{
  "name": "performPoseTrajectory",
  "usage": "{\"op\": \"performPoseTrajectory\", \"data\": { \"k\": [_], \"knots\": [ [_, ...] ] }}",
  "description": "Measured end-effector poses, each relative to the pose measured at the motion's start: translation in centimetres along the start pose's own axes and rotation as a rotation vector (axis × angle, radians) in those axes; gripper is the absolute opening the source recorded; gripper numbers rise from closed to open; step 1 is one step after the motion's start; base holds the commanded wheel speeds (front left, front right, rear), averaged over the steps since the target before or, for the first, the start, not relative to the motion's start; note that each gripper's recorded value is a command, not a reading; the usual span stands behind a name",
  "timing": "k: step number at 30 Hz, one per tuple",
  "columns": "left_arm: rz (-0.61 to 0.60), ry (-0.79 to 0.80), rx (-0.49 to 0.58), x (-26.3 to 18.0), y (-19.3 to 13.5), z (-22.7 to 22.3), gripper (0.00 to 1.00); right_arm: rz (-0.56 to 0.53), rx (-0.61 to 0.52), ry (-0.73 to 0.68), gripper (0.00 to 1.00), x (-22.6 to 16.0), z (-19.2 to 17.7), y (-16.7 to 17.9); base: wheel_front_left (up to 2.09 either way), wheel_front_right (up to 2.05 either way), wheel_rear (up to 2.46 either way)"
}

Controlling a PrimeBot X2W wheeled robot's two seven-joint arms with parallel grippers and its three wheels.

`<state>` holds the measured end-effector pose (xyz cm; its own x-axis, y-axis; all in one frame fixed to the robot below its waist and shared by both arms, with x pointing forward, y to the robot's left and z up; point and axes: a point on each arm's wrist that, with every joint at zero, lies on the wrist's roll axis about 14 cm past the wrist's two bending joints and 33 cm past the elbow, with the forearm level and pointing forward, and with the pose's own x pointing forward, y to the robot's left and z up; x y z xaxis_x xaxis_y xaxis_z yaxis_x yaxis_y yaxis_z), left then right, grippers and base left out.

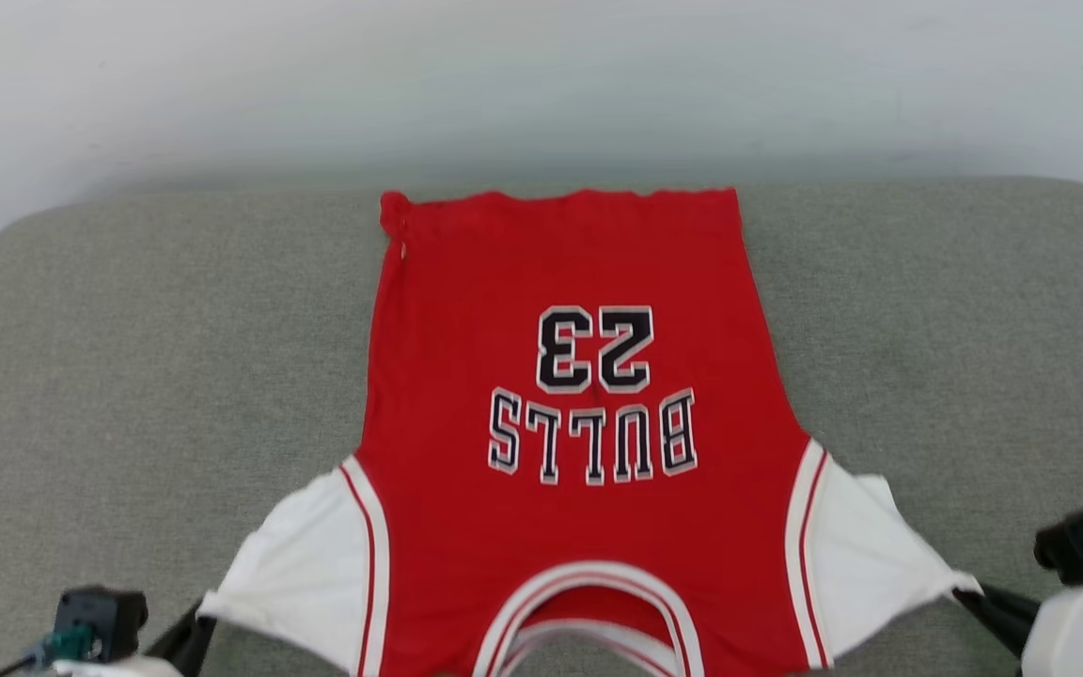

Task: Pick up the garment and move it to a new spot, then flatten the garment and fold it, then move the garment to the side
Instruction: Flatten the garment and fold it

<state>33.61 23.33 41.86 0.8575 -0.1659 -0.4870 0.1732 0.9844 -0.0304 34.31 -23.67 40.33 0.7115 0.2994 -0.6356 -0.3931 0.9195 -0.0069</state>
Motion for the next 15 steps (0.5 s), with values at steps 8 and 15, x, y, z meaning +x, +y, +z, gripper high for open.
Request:
{"op": "performPoseTrajectory", "data": {
  "k": [8,15],
  "knots": [
    [0.014,0.09,-0.045,-3.3,-1.1,-3.7,0.0,0.009,0.081,0.132,0.0,-3.4,-6.0,1.7,0.0,0.0,0.0],
    [0.001,0.066,-0.035,-2.8,-1.9,-3.1,0.0,0.004,0.048,0.123,1.0,-3.0,-3.8,2.0,0.0,0.0,0.0]
  ]
}}
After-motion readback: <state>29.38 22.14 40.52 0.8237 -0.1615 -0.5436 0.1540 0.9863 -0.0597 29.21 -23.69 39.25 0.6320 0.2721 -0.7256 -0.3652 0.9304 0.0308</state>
